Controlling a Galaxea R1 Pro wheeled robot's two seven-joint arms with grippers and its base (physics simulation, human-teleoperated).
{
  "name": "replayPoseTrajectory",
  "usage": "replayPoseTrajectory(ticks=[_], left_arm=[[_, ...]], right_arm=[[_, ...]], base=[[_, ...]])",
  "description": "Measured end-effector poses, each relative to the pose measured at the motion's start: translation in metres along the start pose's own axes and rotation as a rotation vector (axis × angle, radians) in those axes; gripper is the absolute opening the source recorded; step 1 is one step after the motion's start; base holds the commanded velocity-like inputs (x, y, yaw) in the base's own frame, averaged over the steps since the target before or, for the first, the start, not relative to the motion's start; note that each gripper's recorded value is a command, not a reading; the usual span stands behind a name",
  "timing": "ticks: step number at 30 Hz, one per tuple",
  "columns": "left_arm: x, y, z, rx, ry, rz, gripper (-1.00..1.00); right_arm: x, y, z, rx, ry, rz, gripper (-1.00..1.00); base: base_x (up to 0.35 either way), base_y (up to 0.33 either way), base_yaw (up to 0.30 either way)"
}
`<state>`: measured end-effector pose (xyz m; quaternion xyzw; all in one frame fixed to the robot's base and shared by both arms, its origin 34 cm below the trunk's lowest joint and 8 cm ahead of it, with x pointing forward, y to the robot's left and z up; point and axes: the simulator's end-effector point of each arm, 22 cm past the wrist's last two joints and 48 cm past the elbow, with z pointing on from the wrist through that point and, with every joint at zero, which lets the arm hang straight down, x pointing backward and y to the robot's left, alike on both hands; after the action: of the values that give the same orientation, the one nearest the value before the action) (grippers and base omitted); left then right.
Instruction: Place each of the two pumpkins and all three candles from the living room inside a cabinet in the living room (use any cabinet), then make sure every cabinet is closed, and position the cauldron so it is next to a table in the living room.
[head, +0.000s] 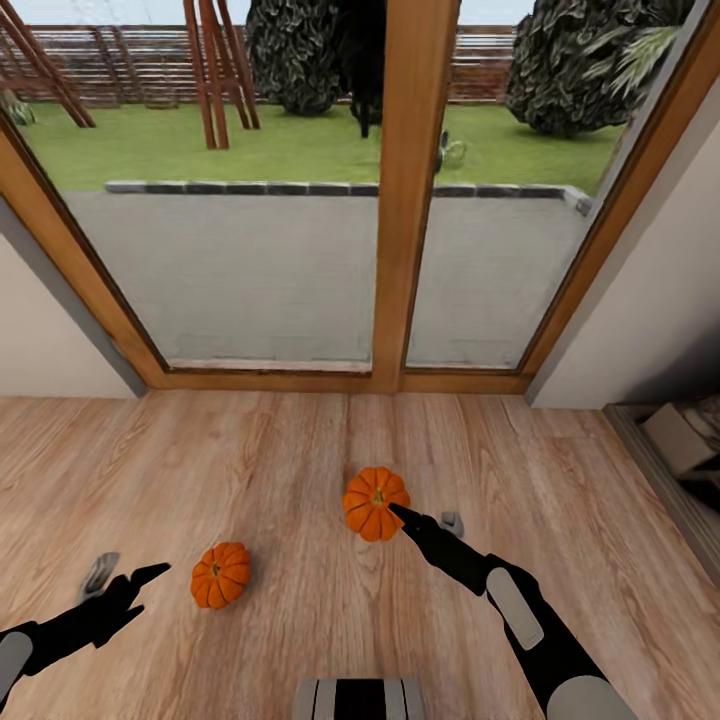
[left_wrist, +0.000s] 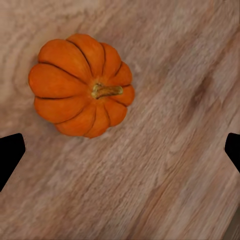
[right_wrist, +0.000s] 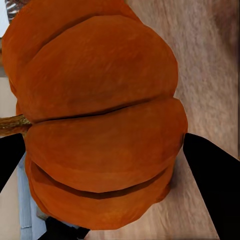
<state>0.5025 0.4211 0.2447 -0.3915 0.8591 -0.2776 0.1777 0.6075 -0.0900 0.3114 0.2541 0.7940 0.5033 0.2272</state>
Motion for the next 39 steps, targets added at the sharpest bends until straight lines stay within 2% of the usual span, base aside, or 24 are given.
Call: replayPoseTrajectory(ticks=[5,6,8,10,14,35,39], left_arm=[[0.002,0.008,0.004,-0.012,0.003,-0.010,1.00],[0.003,0.010,0.005,-0.015,0.005,-0.011,1.00],[0.005,0.013,0.006,-0.021,0.008,-0.013,1.00],[0.006,0.017,0.008,-0.029,0.012,-0.015,1.00],[0.011,0.024,0.012,-0.041,0.020,-0.020,1.00],[0.025,0.060,0.027,-0.105,0.043,-0.034,1.00],[0.029,0.068,0.030,-0.118,0.052,-0.039,1.00]], right_arm=[[-0.007,-0.017,-0.006,0.018,-0.008,0.021,-1.00],[-0.016,-0.021,-0.012,0.013,-0.030,0.047,-1.00],[-0.041,-0.026,-0.034,-0.027,-0.061,0.142,-1.00],[-0.047,-0.021,-0.052,-0.095,-0.020,0.228,-1.00],[-0.048,-0.014,-0.060,-0.163,0.010,0.282,-1.00],[-0.024,-0.057,-0.048,-0.112,0.040,0.341,-1.00],[-0.031,-0.068,-0.048,-0.101,-0.006,0.316,-1.00]], base=[[0.000,0.000,0.000],[0.000,0.000,0.000],[0.000,0.000,0.000],[0.000,0.000,0.000],[0.000,0.000,0.000],[0.000,0.000,0.000],[0.000,0.000,0.000]])
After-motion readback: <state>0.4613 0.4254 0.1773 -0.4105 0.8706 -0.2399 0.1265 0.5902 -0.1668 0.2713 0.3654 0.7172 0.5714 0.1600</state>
